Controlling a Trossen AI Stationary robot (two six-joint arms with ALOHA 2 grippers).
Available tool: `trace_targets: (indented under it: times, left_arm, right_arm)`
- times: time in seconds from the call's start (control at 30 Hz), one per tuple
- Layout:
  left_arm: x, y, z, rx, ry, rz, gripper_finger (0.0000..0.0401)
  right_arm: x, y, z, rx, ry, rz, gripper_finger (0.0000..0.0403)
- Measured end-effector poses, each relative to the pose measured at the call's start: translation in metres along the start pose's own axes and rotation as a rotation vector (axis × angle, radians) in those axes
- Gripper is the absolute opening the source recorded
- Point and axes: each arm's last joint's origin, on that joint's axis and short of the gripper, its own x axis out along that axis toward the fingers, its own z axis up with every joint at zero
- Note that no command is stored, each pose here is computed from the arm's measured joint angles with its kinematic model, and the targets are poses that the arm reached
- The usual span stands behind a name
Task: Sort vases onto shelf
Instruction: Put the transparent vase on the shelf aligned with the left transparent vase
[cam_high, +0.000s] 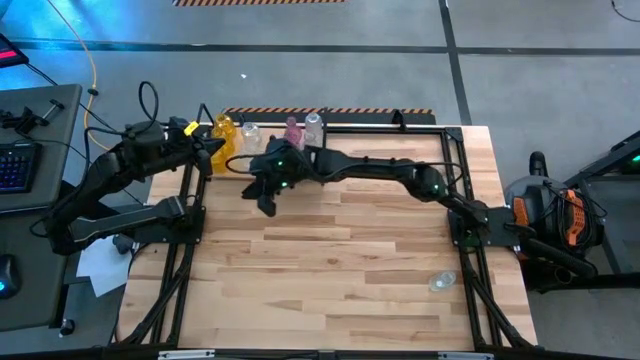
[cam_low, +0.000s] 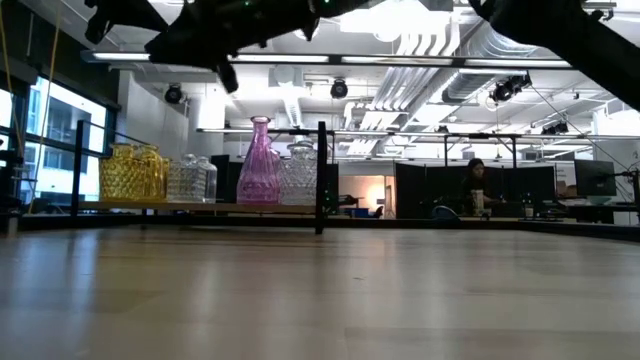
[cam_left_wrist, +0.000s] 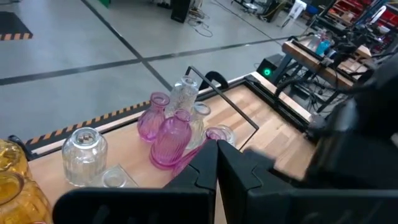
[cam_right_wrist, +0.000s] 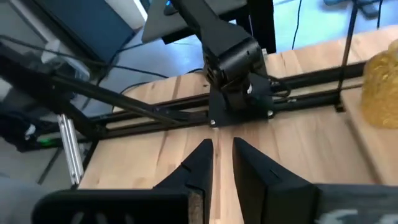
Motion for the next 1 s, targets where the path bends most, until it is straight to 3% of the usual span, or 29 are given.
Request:
trace_targets:
  times: [0.23, 0.6, 0.7, 0.9, 1.0]
  left_arm:
    - [0.001, 0.0, -0.003, -0.005, 0.049, -0.013, 0.0]
    - [0.047, -0.008, -0.017, 0.174, 0.473, -0.223, 0.0]
    - [0.054, -0.014, -0.003, 0.288, 0.548, -0.222, 0.0]
    - [0.077, -0.02, 0.027, 0.605, 0.808, -0.033, 0.0]
    - [0.097, -0.02, 0.036, 0.732, 0.925, -0.001, 0.0]
  right_arm:
    - [-0.001, -0.013, -0.006, 0.06, 0.068, -0.034, 0.0044]
    - [-0.067, -0.016, 0.036, 0.058, 0.014, -0.135, 0.0044]
    - [-0.094, -0.01, 0.051, 0.04, -0.012, -0.19, 0.0044]
    - [-0.142, 0.005, 0.07, -0.001, -0.042, -0.317, 0.0044]
    - [-0.155, 0.008, 0.073, -0.013, -0.031, -0.357, 0.0044]
